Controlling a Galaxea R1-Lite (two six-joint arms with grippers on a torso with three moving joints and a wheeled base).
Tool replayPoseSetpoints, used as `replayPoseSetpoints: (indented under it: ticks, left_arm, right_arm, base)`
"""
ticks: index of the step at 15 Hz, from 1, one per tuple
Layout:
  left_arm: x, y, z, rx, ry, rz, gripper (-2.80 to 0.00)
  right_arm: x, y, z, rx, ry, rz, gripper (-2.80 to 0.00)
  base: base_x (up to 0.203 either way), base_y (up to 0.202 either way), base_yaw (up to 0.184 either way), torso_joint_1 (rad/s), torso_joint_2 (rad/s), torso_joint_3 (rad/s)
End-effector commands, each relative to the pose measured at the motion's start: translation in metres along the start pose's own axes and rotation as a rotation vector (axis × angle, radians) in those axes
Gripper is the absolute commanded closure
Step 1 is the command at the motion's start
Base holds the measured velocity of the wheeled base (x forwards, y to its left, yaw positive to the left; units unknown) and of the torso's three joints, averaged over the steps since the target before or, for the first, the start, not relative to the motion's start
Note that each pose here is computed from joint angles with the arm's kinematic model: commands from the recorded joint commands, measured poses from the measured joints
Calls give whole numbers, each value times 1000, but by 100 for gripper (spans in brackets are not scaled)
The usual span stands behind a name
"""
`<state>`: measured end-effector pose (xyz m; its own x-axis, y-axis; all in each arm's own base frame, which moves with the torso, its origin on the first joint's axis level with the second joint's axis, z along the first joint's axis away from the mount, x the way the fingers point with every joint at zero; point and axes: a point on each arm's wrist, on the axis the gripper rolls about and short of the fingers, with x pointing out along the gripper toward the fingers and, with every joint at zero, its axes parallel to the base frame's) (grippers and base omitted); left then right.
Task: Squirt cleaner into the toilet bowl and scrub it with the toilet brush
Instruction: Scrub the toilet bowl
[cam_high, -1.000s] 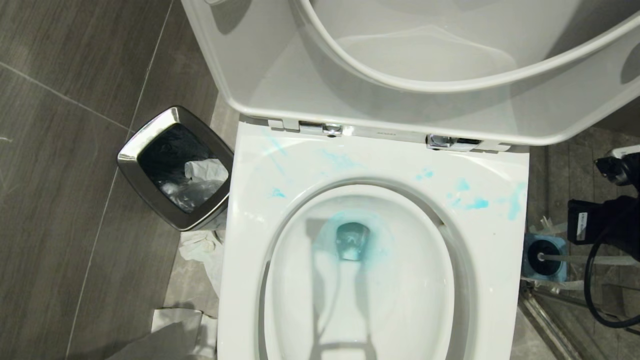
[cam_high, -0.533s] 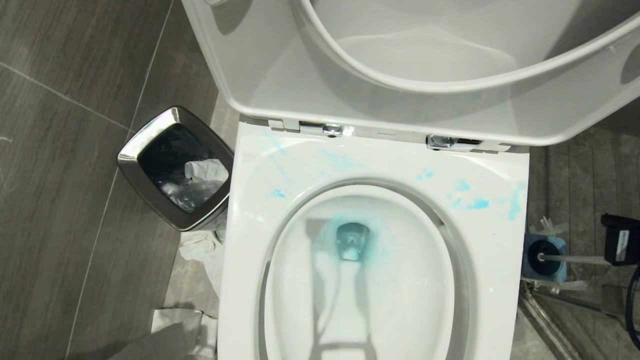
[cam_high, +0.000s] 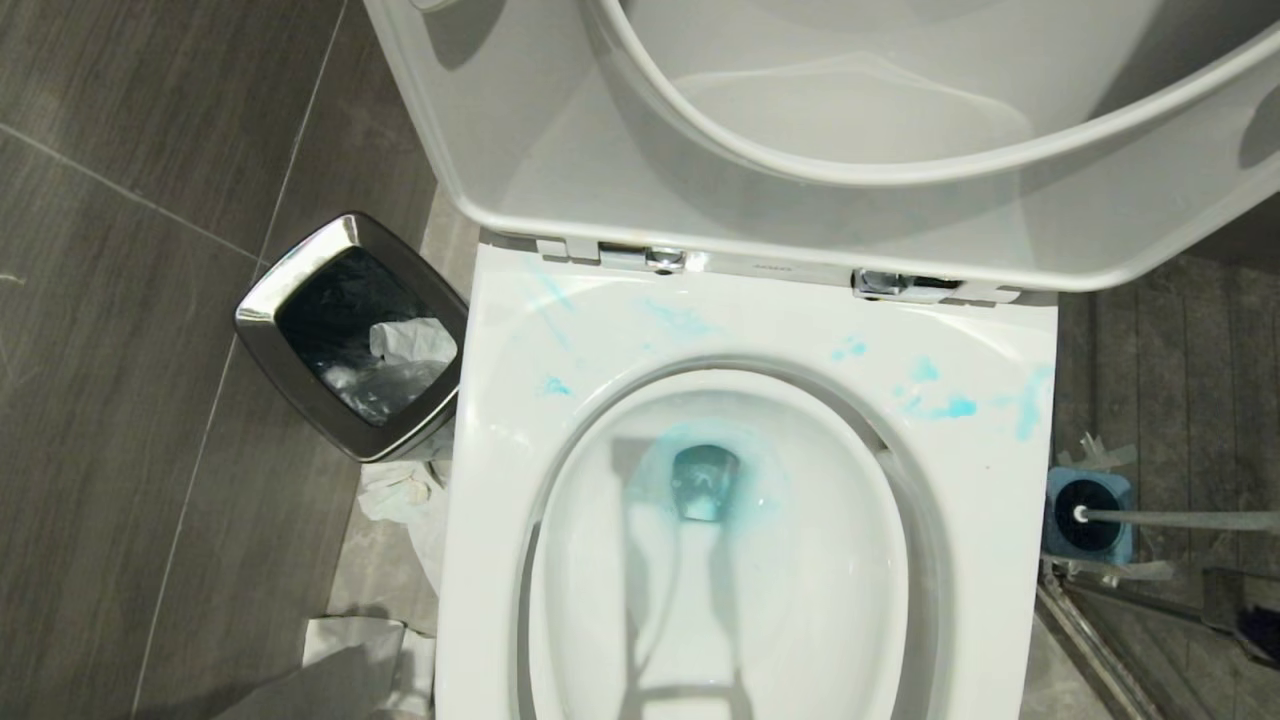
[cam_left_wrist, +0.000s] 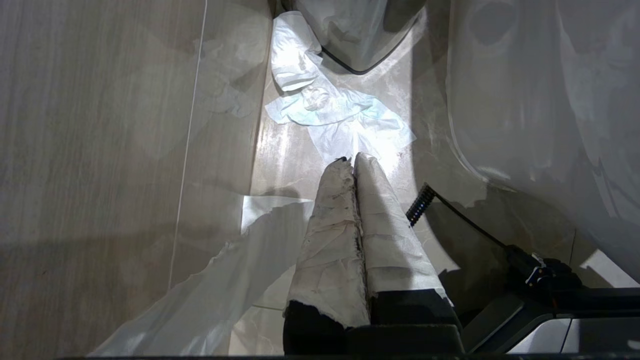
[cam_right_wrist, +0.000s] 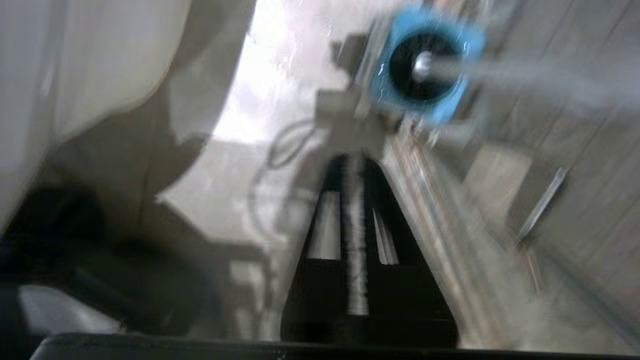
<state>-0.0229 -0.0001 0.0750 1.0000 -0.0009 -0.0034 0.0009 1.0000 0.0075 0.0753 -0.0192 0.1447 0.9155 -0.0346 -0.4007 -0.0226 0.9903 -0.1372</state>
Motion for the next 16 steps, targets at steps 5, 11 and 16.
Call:
replayPoseSetpoints:
  ticks: [5,11,16]
  left_arm:
    - [0,0,0,1,3,1,0]
    - [0,0,0,1,3,-1,0]
    - [0,0,0,1,3,-1,0]
  right_arm:
    - [0,12,-49,-1,46,-66,-280]
    - [32,-6,-36,64,42,-173,-280]
    - [53,-24,-23,166,-49,-251,-280]
  base:
    - [0,0,0,0,0,0]
    - [0,0,0,0,0,0]
    - [0,0,0,0,0,0]
